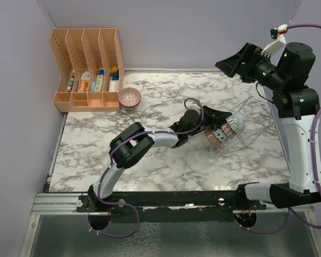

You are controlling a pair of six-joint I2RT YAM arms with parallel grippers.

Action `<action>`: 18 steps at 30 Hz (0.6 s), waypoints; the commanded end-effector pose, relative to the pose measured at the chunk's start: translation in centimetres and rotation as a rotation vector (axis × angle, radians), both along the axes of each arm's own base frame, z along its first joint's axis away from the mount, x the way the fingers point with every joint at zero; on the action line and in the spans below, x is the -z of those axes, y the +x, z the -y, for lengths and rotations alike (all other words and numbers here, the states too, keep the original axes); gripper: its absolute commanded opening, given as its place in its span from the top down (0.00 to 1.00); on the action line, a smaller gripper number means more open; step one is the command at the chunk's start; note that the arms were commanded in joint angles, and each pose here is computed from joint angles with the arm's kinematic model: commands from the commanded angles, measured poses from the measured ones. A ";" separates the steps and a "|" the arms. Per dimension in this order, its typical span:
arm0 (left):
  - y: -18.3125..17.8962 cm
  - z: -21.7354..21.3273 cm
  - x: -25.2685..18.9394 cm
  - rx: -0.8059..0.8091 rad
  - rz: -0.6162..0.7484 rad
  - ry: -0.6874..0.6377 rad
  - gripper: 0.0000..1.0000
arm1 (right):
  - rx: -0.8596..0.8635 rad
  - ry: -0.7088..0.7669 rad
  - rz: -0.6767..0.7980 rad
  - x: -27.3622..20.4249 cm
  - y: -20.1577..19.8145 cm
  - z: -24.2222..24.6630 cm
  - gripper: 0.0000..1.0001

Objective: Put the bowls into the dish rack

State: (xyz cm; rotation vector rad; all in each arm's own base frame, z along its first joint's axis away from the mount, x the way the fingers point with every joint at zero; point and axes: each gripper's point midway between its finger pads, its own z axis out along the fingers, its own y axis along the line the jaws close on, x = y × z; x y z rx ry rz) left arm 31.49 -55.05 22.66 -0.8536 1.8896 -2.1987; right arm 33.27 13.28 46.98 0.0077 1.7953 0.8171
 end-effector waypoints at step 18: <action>0.2 -1.9 -1.1 0.085 0.082 0.161 0.59 | -0.011 -0.012 0.044 -0.7 -0.2 -0.1 0.00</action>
